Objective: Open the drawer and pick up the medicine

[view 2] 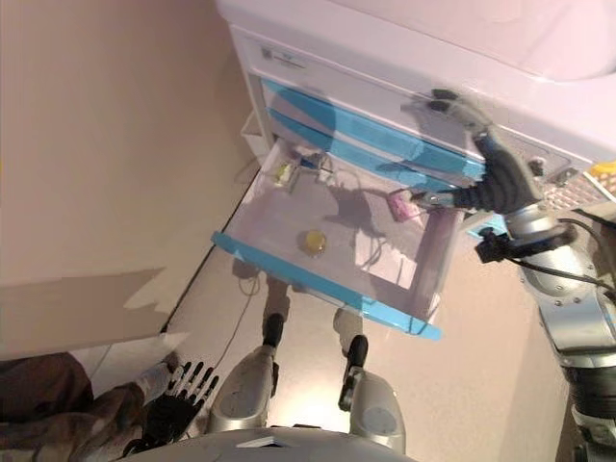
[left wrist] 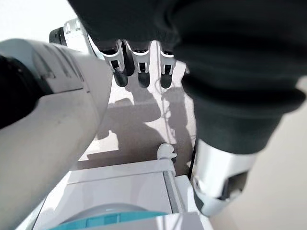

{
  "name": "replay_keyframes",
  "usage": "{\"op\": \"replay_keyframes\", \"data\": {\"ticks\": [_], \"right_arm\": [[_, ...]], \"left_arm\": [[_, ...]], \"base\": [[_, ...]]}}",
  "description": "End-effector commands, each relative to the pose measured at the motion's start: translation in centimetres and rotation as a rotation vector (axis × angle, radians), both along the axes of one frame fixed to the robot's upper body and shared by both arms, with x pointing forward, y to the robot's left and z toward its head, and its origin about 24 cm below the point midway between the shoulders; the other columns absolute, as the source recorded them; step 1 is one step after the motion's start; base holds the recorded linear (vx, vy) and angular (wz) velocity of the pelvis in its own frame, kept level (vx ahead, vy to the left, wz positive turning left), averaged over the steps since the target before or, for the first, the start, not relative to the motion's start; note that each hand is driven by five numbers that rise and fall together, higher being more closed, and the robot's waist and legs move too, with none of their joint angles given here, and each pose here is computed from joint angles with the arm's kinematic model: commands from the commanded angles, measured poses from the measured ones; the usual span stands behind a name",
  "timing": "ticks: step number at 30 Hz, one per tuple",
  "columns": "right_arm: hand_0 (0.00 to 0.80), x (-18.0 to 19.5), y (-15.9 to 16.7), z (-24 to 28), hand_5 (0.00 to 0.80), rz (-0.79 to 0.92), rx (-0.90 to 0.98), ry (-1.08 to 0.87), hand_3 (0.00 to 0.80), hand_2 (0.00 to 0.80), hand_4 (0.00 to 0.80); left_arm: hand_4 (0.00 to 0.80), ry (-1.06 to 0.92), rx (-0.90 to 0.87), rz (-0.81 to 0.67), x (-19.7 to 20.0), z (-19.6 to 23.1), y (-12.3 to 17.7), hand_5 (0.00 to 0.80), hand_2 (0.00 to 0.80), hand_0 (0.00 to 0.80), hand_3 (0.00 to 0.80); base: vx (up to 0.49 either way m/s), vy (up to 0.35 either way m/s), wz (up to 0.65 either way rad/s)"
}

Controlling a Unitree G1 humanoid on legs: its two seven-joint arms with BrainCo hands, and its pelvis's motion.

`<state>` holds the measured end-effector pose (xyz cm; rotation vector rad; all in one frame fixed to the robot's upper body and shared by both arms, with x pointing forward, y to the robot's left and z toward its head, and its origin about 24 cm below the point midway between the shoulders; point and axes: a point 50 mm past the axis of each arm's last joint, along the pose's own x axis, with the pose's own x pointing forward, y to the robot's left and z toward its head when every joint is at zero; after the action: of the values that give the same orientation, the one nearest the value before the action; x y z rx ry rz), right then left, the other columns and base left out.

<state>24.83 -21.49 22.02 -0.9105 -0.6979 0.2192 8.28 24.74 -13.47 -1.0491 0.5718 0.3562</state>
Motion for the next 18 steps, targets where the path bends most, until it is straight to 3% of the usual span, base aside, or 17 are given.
{"op": "replay_keyframes", "data": {"ticks": [1, 10, 18], "right_arm": [[0.0, -0.6, 2.8, 1.9, 0.0, 0.115, -0.154, -0.074, 0.0, 0.0, 0.0], [0.0, 1.0, 5.4, -0.7, 0.0, 0.126, -0.351, -0.007, 0.0, 0.0, 0.0], [0.0, 3.2, 5.1, -3.6, 0.0, 0.04, -0.42, 0.084, 0.0, 0.0, 0.0]], "left_arm": [[0.0, -0.028, 0.085, -0.06, 1.2, 0.9, 1.5, 0.0, 0.0, 0.0, 0.0], [0.0, -0.05, 0.103, -0.071, 2.5, 1.5, 2.0, 0.0, 0.0, 0.0, 0.0], [0.0, -0.077, 0.131, -0.091, 3.6, 2.1, 2.5, 0.0, 0.0, 0.0, 0.0]], "base": [[-0.04, -0.006, 0.16], [-0.043, -0.011, 0.12], [-0.047, -0.036, 0.06]]}}
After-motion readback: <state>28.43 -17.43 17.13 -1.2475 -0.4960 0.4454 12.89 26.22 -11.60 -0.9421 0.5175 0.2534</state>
